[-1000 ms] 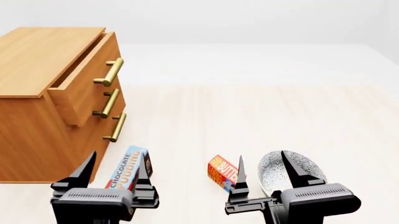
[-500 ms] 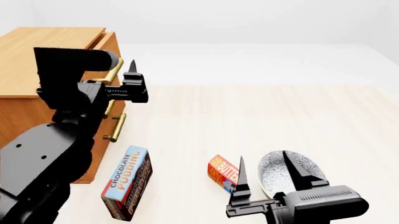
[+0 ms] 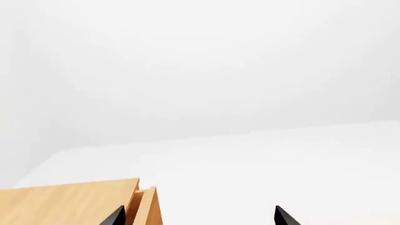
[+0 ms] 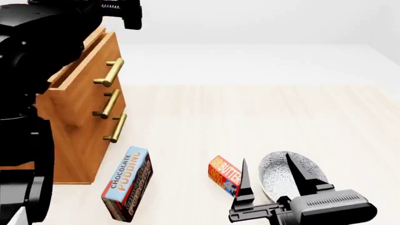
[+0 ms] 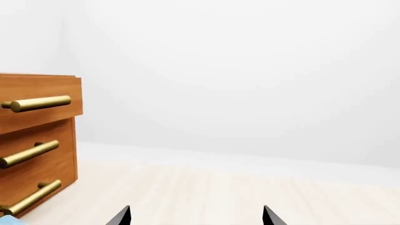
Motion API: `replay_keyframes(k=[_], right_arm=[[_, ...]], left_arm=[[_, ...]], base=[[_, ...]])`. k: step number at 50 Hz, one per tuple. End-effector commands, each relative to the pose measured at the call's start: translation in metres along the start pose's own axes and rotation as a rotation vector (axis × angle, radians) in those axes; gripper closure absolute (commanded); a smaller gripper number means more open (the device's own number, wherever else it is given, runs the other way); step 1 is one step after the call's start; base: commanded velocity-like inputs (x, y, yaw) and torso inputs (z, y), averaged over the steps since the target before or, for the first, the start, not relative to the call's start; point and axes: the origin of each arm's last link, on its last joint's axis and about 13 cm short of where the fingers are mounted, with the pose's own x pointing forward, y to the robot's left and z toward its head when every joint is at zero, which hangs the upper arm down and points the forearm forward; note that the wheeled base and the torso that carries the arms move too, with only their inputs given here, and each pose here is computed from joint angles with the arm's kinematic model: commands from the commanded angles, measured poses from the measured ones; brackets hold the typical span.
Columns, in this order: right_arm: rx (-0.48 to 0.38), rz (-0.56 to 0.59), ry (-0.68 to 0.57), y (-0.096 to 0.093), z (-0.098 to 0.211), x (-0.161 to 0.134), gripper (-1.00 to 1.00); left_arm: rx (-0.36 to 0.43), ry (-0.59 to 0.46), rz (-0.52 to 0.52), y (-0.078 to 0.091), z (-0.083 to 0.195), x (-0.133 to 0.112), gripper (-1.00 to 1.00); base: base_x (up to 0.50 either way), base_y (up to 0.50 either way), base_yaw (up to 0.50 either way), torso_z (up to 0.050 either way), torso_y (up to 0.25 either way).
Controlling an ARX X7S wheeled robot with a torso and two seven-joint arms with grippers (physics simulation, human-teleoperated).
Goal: Put the butter at the back in the top drawer of the cabinet and close it.
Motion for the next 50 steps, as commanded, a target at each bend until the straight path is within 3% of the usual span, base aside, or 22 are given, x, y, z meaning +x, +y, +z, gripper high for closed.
replay_keyframes(k=[1, 5, 12, 24, 50], right_arm=[[0.001, 0.0, 0.003, 0.0, 0.0, -0.001, -1.0], [0.001, -0.001, 0.003, 0.0, 0.0, -0.001, -1.0], [0.002, -0.003, 0.005, -0.001, 0.0, -0.002, -1.0], [0.005, 0.0, 0.005, 0.0, -0.001, -0.003, -1.0], [0.001, 0.012, 0.008, 0.001, 0.0, -0.004, -1.0]], left_arm=[[0.043, 0.105, 0.029, 0.008, 0.022, 0.022, -1.0], [0.079, 0.205, 0.045, 0.006, 0.019, 0.028, -1.0], [0.021, 0.423, 0.098, 0.007, 0.016, 0.033, -1.0], [-0.023, 0.553, 0.07, 0.014, 0.024, 0.024, -1.0], [-0.028, 0.672, 0.054, 0.015, 0.039, 0.015, -1.0]], base=[[0.0, 0.0, 0.0, 0.0, 0.0], [0.0, 0.0, 0.0, 0.0, 0.0], [0.0, 0.0, 0.0, 0.0, 0.0], [0.0, 0.0, 0.0, 0.0, 0.0], [0.0, 0.0, 0.0, 0.0, 0.0]])
